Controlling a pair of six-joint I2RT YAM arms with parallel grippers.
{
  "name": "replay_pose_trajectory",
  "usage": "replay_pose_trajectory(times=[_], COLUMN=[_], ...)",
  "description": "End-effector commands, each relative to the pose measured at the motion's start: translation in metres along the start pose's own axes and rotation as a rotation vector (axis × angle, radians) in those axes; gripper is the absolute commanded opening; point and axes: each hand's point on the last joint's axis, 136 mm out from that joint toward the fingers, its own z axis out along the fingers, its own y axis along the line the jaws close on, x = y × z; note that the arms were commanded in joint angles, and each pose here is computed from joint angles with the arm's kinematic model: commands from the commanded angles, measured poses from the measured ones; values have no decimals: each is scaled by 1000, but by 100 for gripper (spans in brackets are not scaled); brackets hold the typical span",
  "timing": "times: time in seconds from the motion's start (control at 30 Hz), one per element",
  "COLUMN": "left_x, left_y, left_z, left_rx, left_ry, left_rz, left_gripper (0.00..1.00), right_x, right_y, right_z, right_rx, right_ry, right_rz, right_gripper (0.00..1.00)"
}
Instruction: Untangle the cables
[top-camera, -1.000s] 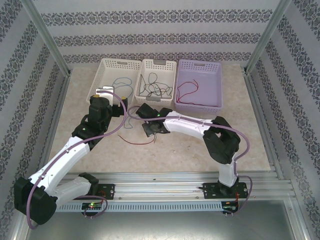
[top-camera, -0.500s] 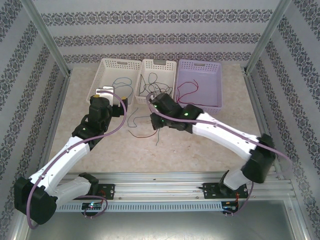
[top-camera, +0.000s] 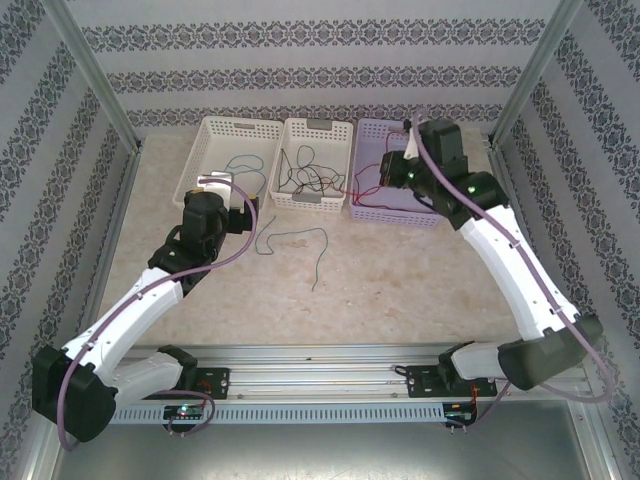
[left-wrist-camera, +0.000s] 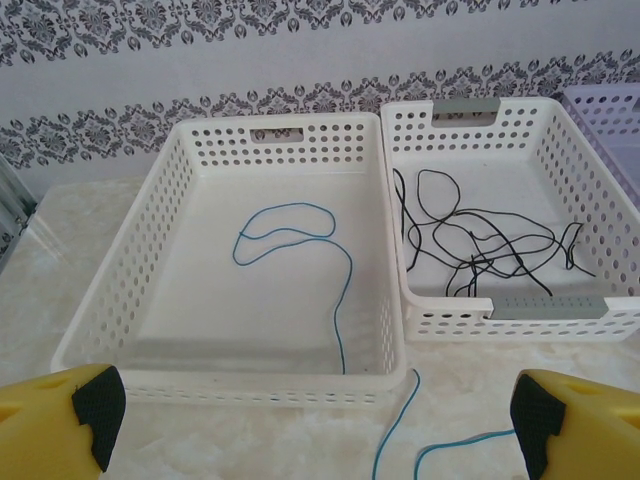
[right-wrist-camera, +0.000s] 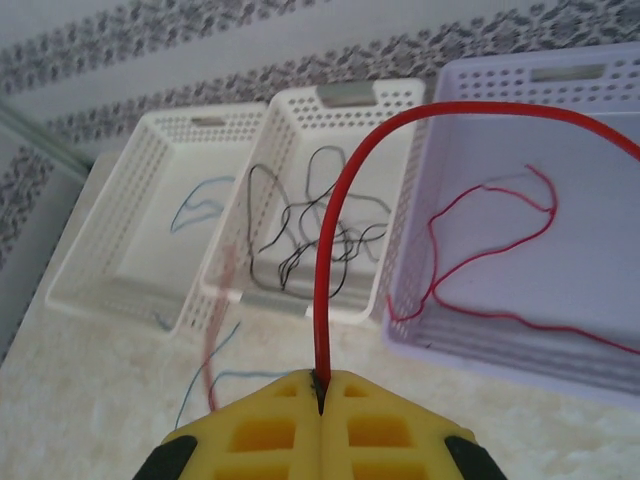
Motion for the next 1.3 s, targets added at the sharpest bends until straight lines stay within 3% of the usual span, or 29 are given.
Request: replay_pose_trajectory(times=[0.0,0.13,0.37,0.47,0.8,1.27], left_x=[-5,-3,-1,-1,1,5], left_y=[-7,-11,-14,-16,-21,-25], left_z=[0,3,5,6,8,10], left_rx=[27,39,48,55,79,93], left_ry=[9,23,30,35,50,66], left_rz=[-11,-6,4,6,8,15], left_gripper=[100,100,100,100,100,100], right_x=[-12,-34,-42,-36,51,122], right_y=[-24,-68,-121,-134,-159,-143], right_z=[21,55,99,115,194,241], right_rx=[29,81,317,346,379,279], right_ry=[16,31,36,45,319,590], right_rz=[62,173,115,135,138,169], right_gripper=[0,0,0,0,0,2])
